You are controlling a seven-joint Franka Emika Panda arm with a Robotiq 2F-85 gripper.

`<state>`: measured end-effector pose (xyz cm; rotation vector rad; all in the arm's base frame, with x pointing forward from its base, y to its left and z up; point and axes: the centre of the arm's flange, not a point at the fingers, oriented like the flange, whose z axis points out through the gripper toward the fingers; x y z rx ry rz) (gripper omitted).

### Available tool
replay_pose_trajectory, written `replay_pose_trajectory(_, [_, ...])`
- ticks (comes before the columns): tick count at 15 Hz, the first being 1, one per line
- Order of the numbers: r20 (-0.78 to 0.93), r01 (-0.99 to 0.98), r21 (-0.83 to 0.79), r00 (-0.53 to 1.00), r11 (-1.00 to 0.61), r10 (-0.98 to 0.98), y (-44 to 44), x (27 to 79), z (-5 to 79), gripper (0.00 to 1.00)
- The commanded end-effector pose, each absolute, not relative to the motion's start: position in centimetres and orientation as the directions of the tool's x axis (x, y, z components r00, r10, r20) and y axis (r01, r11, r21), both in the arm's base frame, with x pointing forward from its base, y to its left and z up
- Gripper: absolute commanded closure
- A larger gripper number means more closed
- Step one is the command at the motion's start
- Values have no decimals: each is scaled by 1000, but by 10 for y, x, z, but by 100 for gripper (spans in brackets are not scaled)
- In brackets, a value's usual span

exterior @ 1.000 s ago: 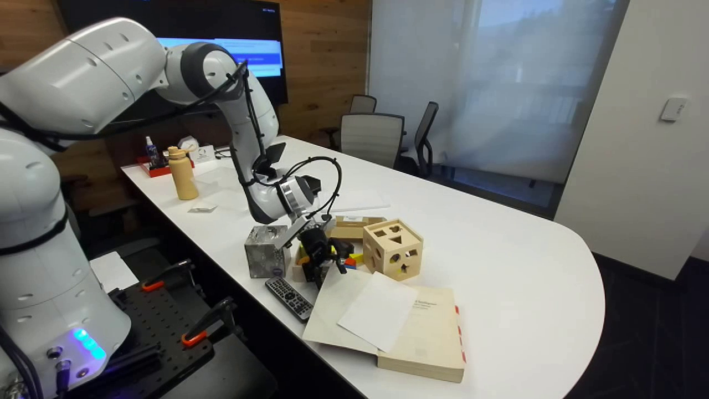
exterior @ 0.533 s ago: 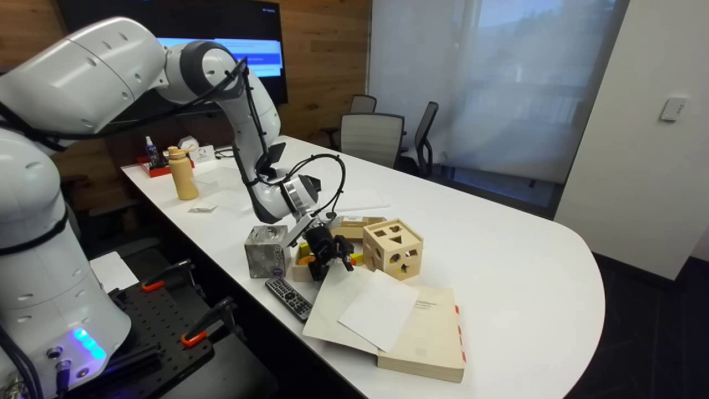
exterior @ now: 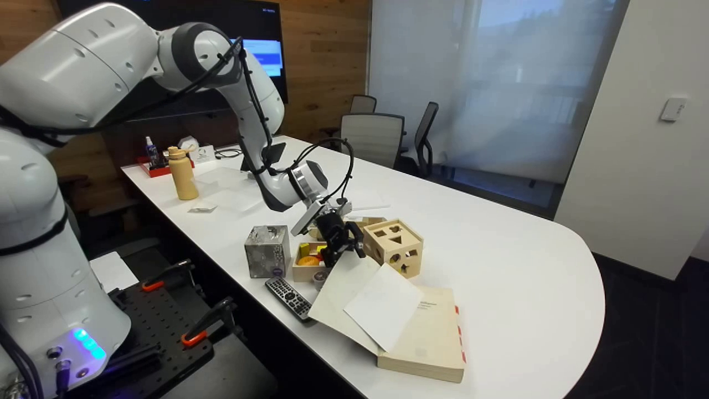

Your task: Close the book and slightly open the box

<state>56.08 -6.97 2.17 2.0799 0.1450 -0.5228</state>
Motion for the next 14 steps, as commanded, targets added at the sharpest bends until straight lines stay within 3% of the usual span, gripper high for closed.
replay_pose_trajectory(1, [-354,226,796,926,-562,-128,-101,552,73,0])
replay_pose_trajectory(7, [-278,116,819,937,-562,-212,-183,548,125,0])
replay_pose_trajectory(14, [-259,-5,761,915,-649,-311,-264,534,90,0])
